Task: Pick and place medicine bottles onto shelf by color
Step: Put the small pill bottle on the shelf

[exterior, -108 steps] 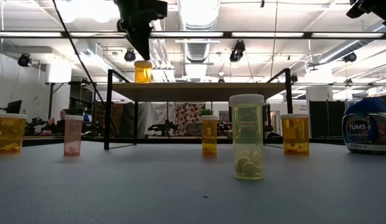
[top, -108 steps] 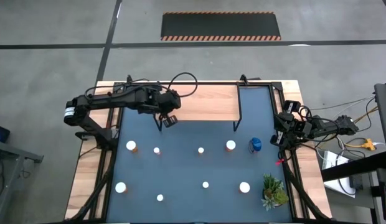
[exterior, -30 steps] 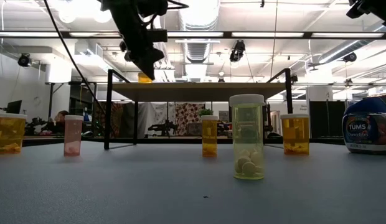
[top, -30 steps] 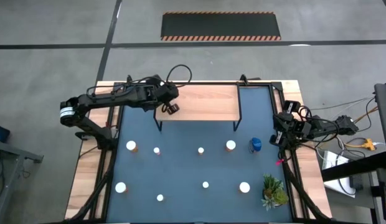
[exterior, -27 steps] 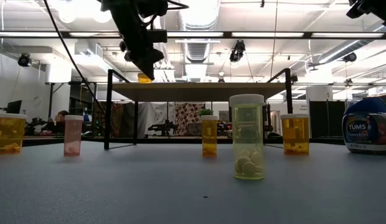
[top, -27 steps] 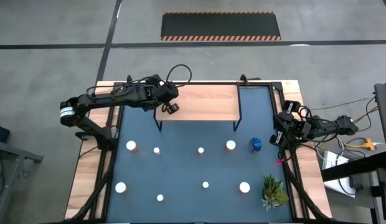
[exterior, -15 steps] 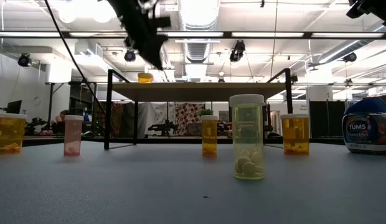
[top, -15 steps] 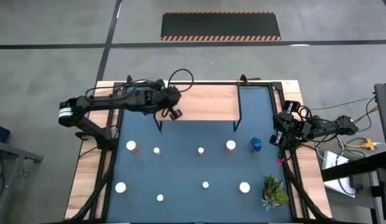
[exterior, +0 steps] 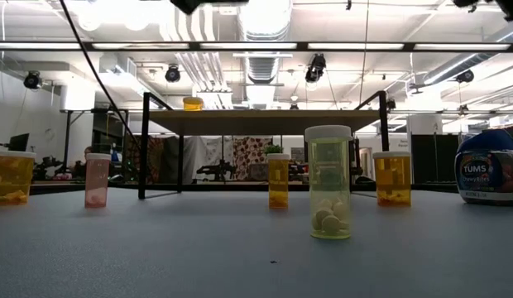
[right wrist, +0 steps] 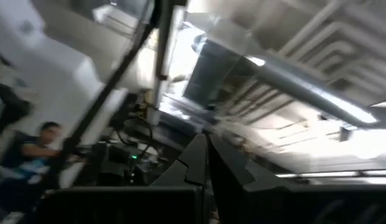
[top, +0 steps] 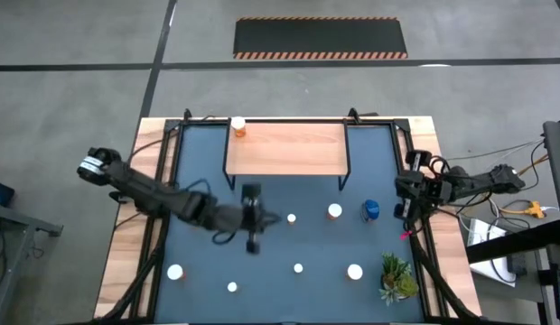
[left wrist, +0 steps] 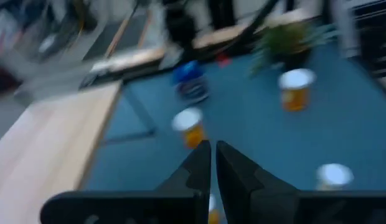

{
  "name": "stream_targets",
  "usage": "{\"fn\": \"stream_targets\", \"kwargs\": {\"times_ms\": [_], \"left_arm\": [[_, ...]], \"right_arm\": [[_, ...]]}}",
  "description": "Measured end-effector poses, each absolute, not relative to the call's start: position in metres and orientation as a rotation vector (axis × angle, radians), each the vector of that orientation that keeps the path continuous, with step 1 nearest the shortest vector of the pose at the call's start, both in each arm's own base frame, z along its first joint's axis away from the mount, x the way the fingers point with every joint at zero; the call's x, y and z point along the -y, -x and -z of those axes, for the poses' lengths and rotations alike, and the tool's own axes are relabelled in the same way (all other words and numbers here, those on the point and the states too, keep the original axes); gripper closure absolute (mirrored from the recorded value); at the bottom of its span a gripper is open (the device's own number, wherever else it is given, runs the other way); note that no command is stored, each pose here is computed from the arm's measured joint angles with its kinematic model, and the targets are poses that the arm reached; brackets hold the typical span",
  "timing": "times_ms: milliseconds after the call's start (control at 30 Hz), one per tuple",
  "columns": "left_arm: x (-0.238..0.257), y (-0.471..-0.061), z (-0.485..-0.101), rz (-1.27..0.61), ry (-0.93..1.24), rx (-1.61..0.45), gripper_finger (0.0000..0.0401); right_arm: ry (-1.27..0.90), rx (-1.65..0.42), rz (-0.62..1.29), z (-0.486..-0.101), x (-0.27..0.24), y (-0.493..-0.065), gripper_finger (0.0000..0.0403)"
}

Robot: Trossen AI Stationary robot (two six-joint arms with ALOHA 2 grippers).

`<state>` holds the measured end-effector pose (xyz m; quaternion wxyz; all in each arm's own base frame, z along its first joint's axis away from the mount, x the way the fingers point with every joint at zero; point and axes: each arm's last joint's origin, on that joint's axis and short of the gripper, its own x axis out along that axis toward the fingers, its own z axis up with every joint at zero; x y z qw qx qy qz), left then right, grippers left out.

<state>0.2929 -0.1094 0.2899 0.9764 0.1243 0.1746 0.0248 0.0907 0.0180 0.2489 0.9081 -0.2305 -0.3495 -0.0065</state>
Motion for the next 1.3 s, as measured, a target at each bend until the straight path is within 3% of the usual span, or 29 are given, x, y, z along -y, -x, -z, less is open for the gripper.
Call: {"fn": "stream_targets", "kwargs": {"times_ms": [400,633,900,1300], "left_arm": [[0.127,-0.269,-0.279,0.041,-0.348,-0.254,0.0393],[0.118,-0.242,-0.284,0.053,-0.334,-0.217,0.0393],[0.103,-0.215,-0.282,0.047,-0.314,-0.181,0.0393],[0.09,-0.193,-0.279,0.037,-0.304,-0.147,0.0393]], "right_arm": [[0.372,0.359,-0.124,-0.272,-0.034,-0.169,0.0394],[0.31,-0.048,-0.207,-0.275,-0.041,-0.204,0.0394],[0.184,-0.359,-0.232,-0.274,-0.048,-0.227,0.0394],[0.104,-0.417,-0.227,-0.276,-0.057,-0.257,0.0394]]}}
